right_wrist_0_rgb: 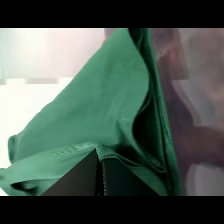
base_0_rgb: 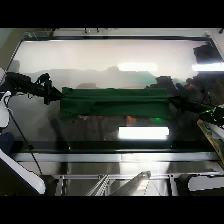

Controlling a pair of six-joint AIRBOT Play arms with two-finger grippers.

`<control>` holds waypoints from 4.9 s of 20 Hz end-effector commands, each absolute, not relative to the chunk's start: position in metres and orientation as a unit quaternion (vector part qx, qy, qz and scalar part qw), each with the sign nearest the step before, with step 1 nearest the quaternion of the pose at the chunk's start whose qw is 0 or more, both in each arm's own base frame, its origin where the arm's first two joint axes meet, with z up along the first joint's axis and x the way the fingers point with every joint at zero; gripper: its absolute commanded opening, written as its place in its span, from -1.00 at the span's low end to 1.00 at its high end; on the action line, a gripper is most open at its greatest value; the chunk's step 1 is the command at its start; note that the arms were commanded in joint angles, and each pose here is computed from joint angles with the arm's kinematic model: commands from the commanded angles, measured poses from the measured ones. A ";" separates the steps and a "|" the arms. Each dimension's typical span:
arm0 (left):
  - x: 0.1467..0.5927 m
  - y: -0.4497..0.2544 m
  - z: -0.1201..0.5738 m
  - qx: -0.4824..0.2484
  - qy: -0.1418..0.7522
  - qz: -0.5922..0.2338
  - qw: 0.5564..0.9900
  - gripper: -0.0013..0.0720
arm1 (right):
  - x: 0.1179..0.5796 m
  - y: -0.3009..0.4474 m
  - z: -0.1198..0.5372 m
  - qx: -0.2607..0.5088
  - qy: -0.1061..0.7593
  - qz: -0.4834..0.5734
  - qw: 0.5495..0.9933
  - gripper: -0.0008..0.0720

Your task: Fold the shirts.

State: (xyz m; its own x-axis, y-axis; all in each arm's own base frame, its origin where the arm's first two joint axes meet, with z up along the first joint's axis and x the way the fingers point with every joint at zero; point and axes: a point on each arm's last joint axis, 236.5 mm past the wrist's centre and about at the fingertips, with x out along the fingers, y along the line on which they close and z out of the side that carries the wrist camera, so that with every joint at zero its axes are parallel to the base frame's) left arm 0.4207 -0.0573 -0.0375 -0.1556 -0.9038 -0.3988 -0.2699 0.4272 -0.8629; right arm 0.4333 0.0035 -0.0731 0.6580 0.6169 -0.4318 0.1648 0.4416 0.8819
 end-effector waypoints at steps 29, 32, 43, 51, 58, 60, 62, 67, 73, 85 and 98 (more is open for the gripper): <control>0.440 -0.082 0.065 -0.342 0.633 -0.316 0.619 -0.91 | 0.427 -0.007 -0.110 0.336 0.592 0.121 0.722 0.86; 0.439 -0.119 0.051 -0.324 0.648 -0.334 0.603 -0.91 | 0.438 0.016 -0.106 0.375 0.570 0.165 0.713 0.85; 0.396 -0.262 -0.044 -0.258 0.732 -0.379 0.504 -0.91 | 0.432 0.044 -0.070 0.392 0.563 0.266 0.677 -0.93; 0.405 -0.338 -0.096 -0.258 0.716 -0.340 0.553 -0.92 | 0.414 0.057 0.010 0.390 0.568 0.355 0.631 -0.93; 0.420 -0.362 -0.113 -0.249 0.691 -0.305 0.606 -0.92 | 0.392 0.066 0.055 0.416 0.557 0.421 0.583 -0.93; 0.417 -0.373 -0.113 -0.245 0.688 -0.308 0.610 -0.92 | 0.385 0.060 0.063 0.420 0.560 0.424 0.575 -0.93; 0.412 -0.381 -0.113 -0.241 0.687 -0.312 0.610 -0.92 | 0.384 0.054 0.074 0.424 0.550 0.427 0.580 -0.93; 0.398 -0.404 -0.006 -0.268 0.652 -0.463 0.537 -0.91 | 0.395 0.073 0.123 0.453 0.493 0.459 0.583 -0.93; 0.412 -0.254 0.098 -0.211 0.631 -0.451 0.595 -0.91 | 0.437 0.218 0.129 0.434 0.457 0.470 0.618 -0.93; 0.369 -0.099 0.063 -0.305 0.640 -0.305 0.636 -0.91 | 0.428 0.503 -0.003 0.408 0.424 0.419 0.691 0.27; 0.342 -0.105 0.057 -0.301 0.661 -0.327 0.604 -0.91 | 0.456 0.259 0.072 0.311 0.523 0.381 0.696 0.24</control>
